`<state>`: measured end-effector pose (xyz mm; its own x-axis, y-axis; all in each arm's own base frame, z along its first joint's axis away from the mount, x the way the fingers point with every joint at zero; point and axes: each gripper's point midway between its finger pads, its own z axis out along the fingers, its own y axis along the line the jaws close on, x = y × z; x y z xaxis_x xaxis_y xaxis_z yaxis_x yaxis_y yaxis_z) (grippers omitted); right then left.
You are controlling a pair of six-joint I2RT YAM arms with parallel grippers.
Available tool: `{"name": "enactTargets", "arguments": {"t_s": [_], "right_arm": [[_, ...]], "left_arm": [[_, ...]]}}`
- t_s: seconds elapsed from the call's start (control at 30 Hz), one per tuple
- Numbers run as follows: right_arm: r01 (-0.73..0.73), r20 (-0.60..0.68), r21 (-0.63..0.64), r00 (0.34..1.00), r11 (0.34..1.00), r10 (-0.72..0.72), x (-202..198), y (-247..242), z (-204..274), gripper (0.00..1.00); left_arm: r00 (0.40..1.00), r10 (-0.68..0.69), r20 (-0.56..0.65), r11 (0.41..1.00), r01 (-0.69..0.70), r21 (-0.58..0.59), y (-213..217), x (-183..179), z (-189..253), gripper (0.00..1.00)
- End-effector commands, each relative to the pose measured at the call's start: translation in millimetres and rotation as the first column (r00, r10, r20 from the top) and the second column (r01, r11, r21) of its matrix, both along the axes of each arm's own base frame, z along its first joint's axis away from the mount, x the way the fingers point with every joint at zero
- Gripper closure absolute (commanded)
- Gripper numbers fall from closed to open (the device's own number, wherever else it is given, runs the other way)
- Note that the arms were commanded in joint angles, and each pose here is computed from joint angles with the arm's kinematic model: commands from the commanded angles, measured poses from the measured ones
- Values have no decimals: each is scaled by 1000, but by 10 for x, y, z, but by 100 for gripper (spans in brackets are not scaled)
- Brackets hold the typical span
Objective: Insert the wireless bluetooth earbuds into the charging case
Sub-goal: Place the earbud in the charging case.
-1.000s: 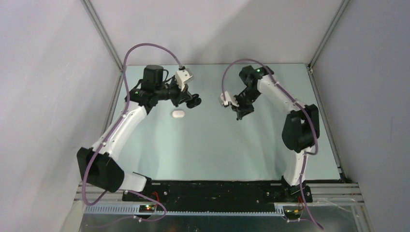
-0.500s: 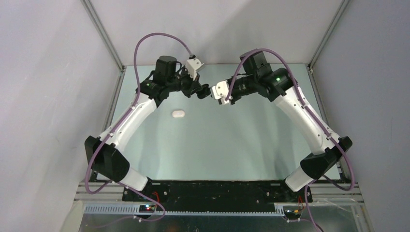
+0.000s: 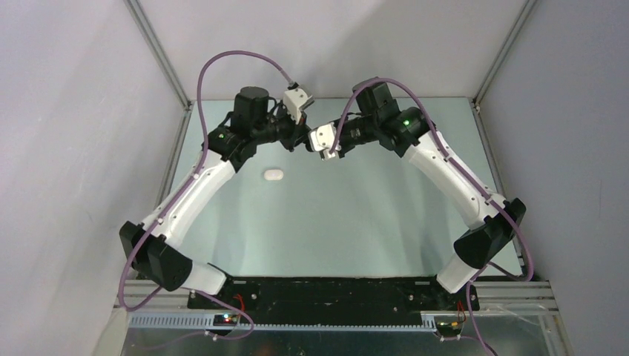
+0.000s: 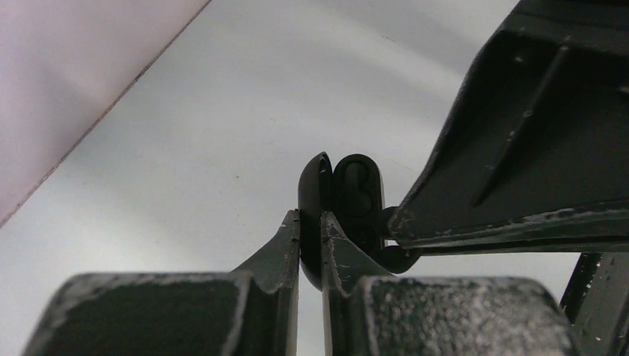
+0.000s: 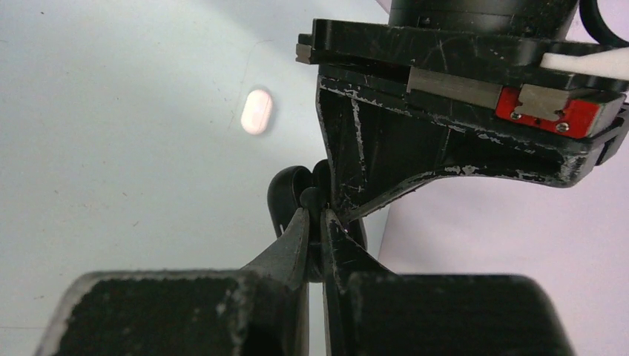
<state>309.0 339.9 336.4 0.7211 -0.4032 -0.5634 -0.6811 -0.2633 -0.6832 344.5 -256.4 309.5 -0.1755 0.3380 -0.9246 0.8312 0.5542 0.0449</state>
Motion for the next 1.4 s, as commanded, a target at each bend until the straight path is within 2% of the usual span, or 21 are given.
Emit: {"name": "enactTargets", "arguments": {"t_s": [0.0, 0.33, 0.6, 1.07, 1.37], "right_arm": [[-20, 72, 24, 997, 1000, 19, 35, 77, 109, 100], [-43, 93, -5, 995, 999, 43, 16, 113, 45, 100], [-56, 33, -96, 998, 994, 59, -34, 85, -245, 99], [-14, 83, -139, 996, 990, 25, 88, 102, -307, 98], [-2, -46, -192, 999, 981, -7, 74, 134, -481, 94]], "left_arm": [[999, -13, 34, 999, 15, -52, -51, -109, 208, 100], [999, -11, 35, 999, 13, -49, -56, -100, 207, 100], [999, -20, 47, 998, 23, -55, -70, -101, 266, 100], [995, -53, 79, 997, 57, -49, -92, -155, 316, 100], [985, -97, 143, 995, 100, -17, -126, -205, 375, 100]]}}
